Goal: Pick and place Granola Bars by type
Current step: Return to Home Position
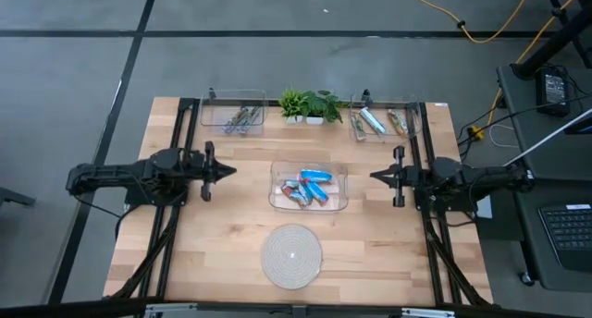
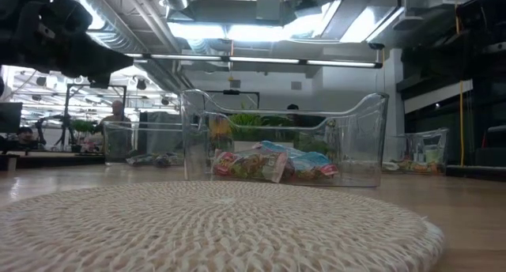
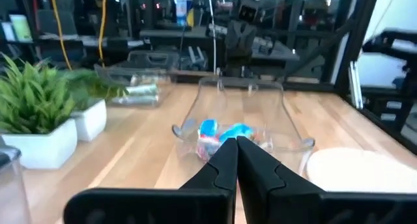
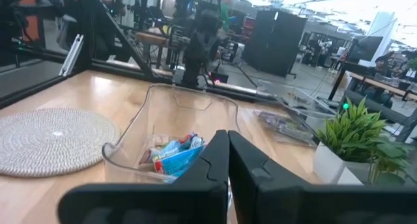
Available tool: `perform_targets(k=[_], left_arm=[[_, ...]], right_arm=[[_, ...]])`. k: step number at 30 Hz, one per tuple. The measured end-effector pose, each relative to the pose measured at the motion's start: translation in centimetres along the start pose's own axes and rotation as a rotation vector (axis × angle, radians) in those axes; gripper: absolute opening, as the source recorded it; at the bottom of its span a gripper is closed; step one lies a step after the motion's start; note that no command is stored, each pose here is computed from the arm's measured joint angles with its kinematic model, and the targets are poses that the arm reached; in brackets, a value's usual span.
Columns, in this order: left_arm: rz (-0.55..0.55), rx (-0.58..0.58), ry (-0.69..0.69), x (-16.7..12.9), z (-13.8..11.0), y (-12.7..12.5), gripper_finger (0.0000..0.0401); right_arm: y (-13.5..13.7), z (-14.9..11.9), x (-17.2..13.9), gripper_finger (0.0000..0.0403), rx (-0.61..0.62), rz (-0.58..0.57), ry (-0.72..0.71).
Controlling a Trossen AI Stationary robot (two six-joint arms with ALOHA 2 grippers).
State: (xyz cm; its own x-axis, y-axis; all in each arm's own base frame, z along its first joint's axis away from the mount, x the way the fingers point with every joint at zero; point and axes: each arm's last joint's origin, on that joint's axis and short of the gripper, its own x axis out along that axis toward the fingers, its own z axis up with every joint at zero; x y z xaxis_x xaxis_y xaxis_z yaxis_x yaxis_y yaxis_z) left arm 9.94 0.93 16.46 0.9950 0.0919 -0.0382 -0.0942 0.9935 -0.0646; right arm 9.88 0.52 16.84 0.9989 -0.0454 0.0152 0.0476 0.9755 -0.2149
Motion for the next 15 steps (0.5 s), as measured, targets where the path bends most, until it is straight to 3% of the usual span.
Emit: perform_targets(k=[8,15], left_arm=[[0.012,0.011,0.048,0.30,-0.38,0.05,0.0004],[0.008,0.184,0.059,0.35,-0.46,0.05,0.0004]], right_arm=[[0.06,-0.19,0.17,0.0006,0.029,0.005,0.024],[0.07,-0.19,0.17,0.0006,0.043,0.005,0.025]])
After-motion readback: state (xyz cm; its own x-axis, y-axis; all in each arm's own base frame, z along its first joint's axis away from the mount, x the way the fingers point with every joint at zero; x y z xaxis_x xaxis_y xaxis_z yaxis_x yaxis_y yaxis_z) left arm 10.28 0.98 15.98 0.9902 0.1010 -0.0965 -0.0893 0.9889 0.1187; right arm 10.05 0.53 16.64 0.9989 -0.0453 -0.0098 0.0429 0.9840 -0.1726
